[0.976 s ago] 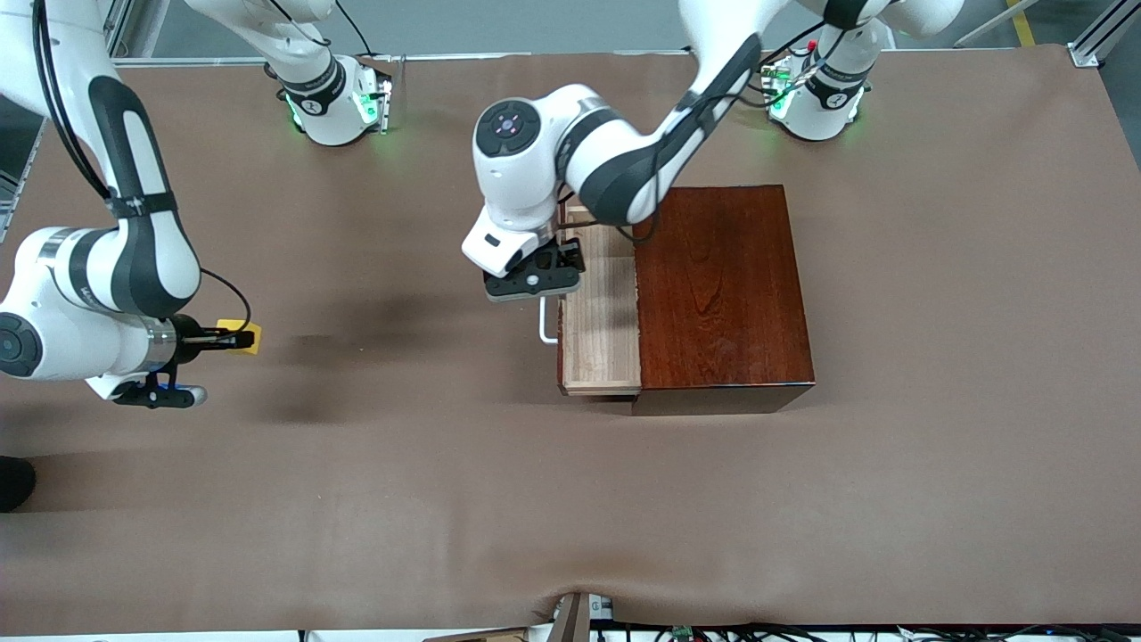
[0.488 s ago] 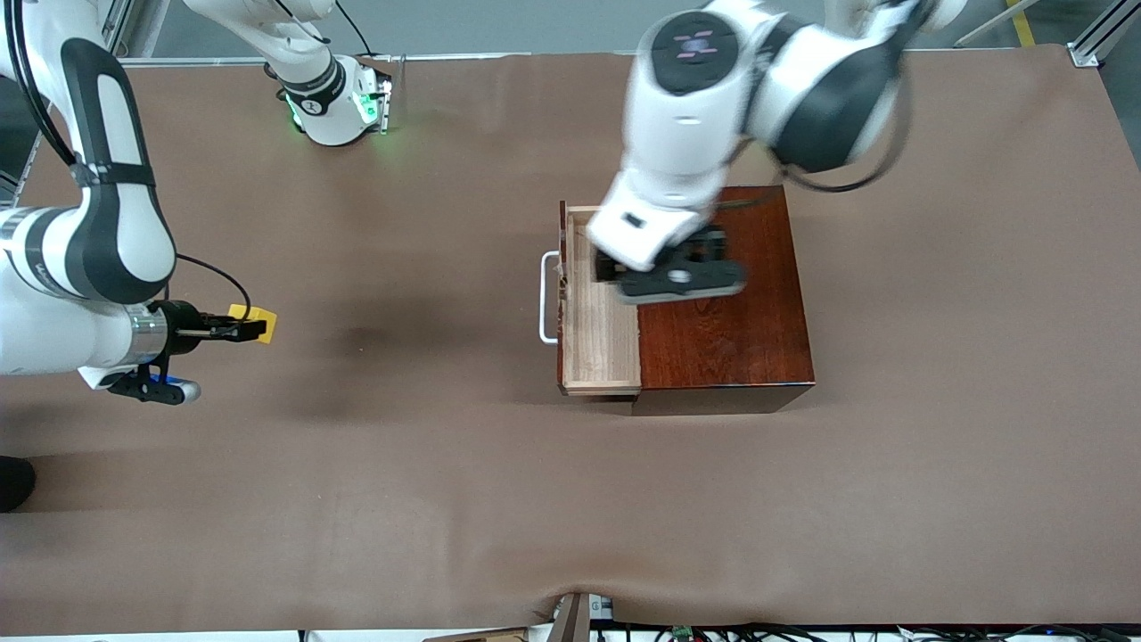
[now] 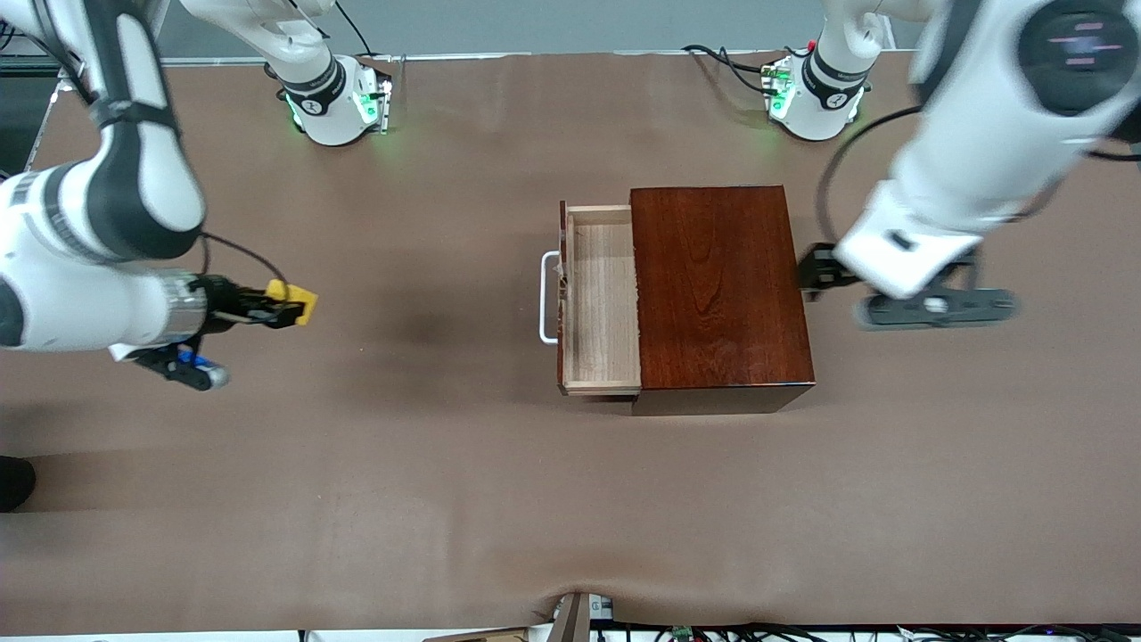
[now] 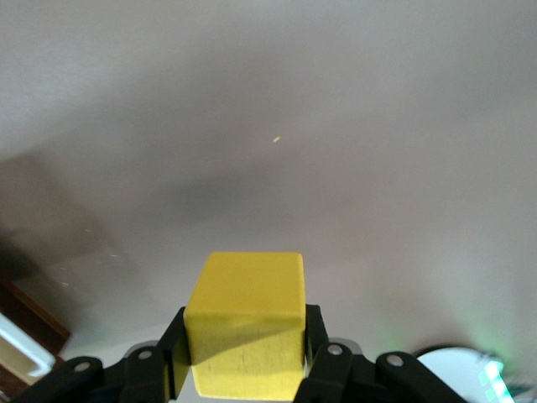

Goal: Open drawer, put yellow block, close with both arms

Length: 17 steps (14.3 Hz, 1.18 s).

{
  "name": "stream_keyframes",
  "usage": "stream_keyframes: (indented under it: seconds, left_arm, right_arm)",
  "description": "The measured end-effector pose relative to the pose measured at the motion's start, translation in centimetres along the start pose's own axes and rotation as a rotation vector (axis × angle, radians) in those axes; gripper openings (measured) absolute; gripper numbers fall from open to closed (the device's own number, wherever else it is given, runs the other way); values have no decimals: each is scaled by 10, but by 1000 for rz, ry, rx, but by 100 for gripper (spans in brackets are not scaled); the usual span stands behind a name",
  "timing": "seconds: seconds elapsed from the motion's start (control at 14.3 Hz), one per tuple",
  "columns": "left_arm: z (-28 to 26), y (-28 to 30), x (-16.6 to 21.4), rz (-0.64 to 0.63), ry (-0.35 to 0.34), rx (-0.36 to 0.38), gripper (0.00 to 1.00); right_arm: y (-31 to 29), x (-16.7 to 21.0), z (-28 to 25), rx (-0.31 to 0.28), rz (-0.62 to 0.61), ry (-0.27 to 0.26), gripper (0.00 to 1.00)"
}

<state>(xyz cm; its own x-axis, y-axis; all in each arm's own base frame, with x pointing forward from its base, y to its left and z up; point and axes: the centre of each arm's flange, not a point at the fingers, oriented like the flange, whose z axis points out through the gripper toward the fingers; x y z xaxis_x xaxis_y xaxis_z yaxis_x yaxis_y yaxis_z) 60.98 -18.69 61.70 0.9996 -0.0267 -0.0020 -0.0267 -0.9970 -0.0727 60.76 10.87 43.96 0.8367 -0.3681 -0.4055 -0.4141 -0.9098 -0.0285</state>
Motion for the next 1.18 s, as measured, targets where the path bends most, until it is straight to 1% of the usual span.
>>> stream_keyframes:
  seconds: [0.21, 0.35, 0.49, 0.56, 0.77, 0.91, 1.05, 1.18]
  left_arm:
    - [-5, -67, 2, 21, -33, 4, 100]
    - [-3, -102, 1, 34, -47, 3, 100]
    - [1, -127, -6, 30, -62, 3, 100]
    - [2, -135, -12, 31, -61, 3, 100]
    - [13, -153, -31, 25, -29, 5, 100]
    - [18, -152, -41, 28, -26, 6, 100]
    - [16, -143, -44, 42, -14, -9, 100]
    - [11, -126, -46, 62, -3, -48, 100]
  right_arm:
    - [-70, -53, 8, -31, 108, 23, 56]
    - [-108, -86, 16, -29, 189, 27, 56]
    - [-139, -114, 21, -20, 253, 45, 56]
    - [-152, -126, 23, -7, 288, 60, 56]
    - [-189, -154, 33, 61, 413, 103, 56]
    - [-215, -173, 45, 112, 490, 125, 56]
    - [-234, -187, 58, 142, 551, 133, 56]
    - [-251, -193, 72, 187, 638, 135, 56]
